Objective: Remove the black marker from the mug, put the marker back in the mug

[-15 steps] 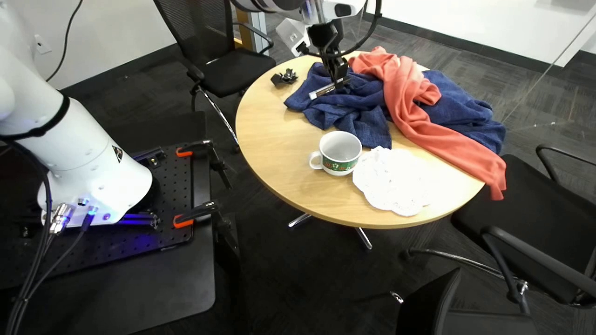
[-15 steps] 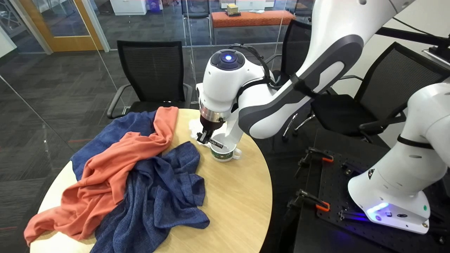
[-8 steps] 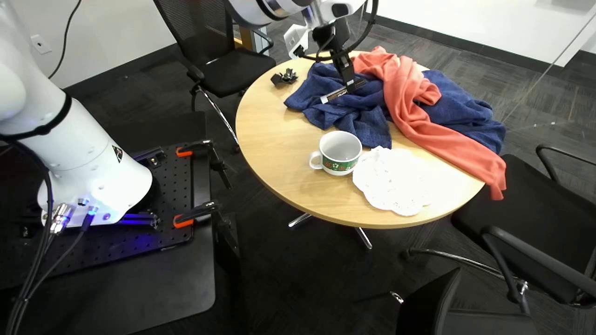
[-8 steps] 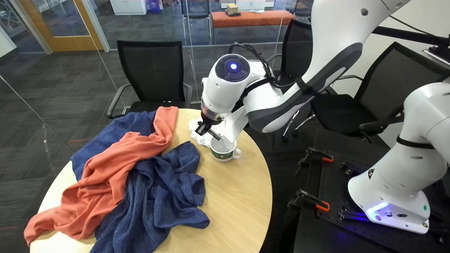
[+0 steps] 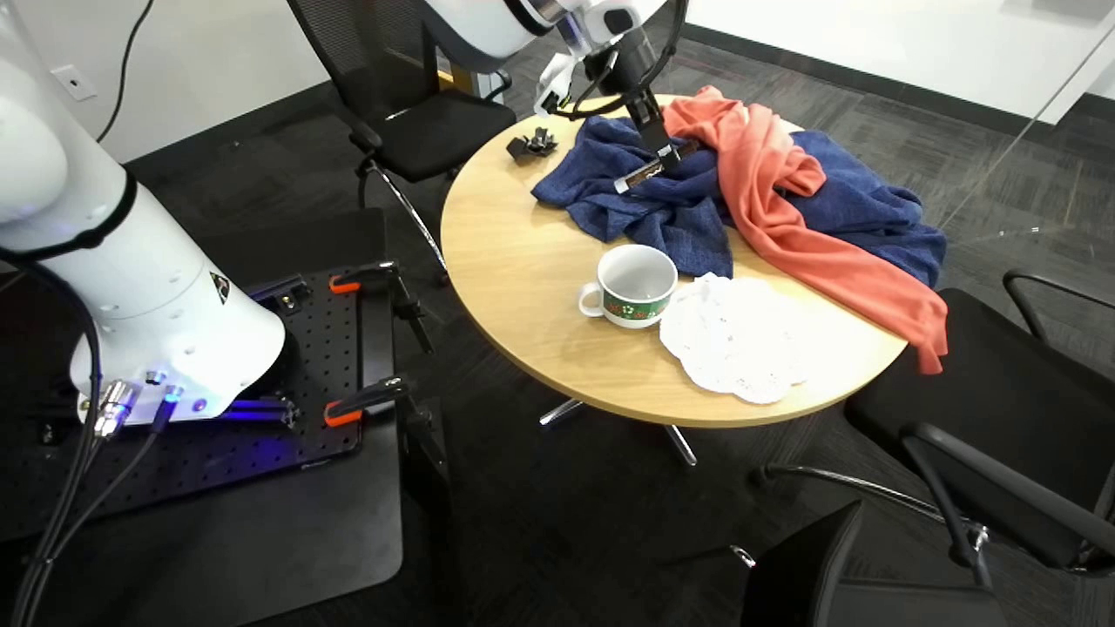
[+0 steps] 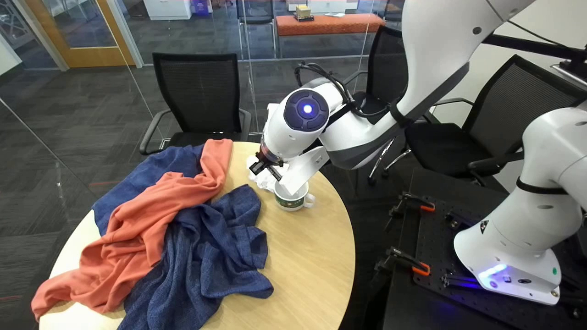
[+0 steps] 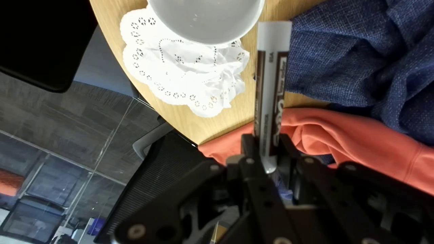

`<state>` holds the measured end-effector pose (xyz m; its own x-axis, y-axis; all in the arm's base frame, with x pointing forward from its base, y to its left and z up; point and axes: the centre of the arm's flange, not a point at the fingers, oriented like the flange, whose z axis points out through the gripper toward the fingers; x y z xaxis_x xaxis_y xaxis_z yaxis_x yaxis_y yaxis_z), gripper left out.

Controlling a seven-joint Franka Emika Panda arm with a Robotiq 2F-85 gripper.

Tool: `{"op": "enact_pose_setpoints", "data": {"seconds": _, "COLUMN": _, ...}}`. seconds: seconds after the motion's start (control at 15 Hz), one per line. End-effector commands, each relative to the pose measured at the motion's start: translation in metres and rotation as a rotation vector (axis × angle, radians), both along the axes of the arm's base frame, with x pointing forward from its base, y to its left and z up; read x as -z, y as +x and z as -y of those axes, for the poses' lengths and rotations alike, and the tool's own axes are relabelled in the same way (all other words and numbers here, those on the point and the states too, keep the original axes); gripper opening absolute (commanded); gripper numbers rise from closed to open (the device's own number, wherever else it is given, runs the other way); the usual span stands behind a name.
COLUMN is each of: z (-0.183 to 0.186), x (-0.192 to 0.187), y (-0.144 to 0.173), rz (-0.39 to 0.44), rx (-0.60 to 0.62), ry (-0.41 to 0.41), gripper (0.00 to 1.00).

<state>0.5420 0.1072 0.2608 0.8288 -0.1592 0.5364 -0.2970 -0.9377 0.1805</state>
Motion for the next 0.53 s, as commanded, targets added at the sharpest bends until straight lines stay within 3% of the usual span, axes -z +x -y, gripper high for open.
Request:
{"op": "enact_pose_setpoints", "data": {"seconds": 0.0, "z": -0.005, "x": 0.010, "y": 0.002, "rz": 0.068, "rx": 0.079, "ry": -0.042, "gripper": 0.05}}
{"op": "enact_pose_setpoints", "data": {"seconds": 0.47, "z": -0.006, "x": 0.022, "y": 0.008, "rz": 0.152, "rx": 0.211, "ry": -0.101, "gripper": 0.05}}
